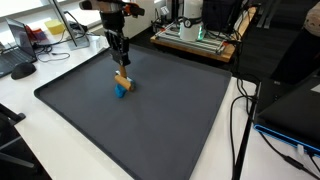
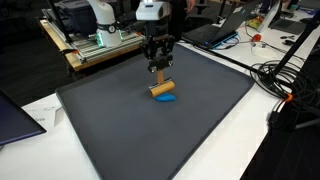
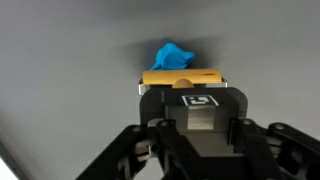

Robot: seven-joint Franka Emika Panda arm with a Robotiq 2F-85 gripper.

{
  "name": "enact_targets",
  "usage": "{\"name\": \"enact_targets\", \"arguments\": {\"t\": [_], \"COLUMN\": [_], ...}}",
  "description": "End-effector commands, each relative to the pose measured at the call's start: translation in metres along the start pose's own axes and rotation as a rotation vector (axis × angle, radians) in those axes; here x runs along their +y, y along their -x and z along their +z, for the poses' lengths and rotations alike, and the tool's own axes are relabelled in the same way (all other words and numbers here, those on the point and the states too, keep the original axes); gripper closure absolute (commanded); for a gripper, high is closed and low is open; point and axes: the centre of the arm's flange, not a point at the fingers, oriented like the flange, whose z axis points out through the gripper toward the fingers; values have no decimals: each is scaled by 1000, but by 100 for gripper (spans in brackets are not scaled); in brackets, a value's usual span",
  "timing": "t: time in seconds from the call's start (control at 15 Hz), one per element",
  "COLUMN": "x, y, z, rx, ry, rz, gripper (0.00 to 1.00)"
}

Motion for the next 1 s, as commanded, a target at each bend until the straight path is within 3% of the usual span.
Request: {"name": "enact_targets", "arguments": {"t": [0.0, 0.4, 0.47, 0.53, 0.6, 0.8, 0.87, 0.93], "x": [6, 5, 5, 6, 4, 2, 6, 10], "y": [34, 38, 38, 38, 39, 45, 47, 47], "z": [35, 38, 38, 38, 38, 38, 38, 39], "rx": [-148, -155, -67, -37, -75, -48, -3, 6], "ry": [32, 33, 117, 132, -57, -88, 112, 124], "rz": [-1, -8, 70, 103, -28, -117, 22, 47], "gripper": [78, 78, 78, 78, 78, 78, 78, 78]}}
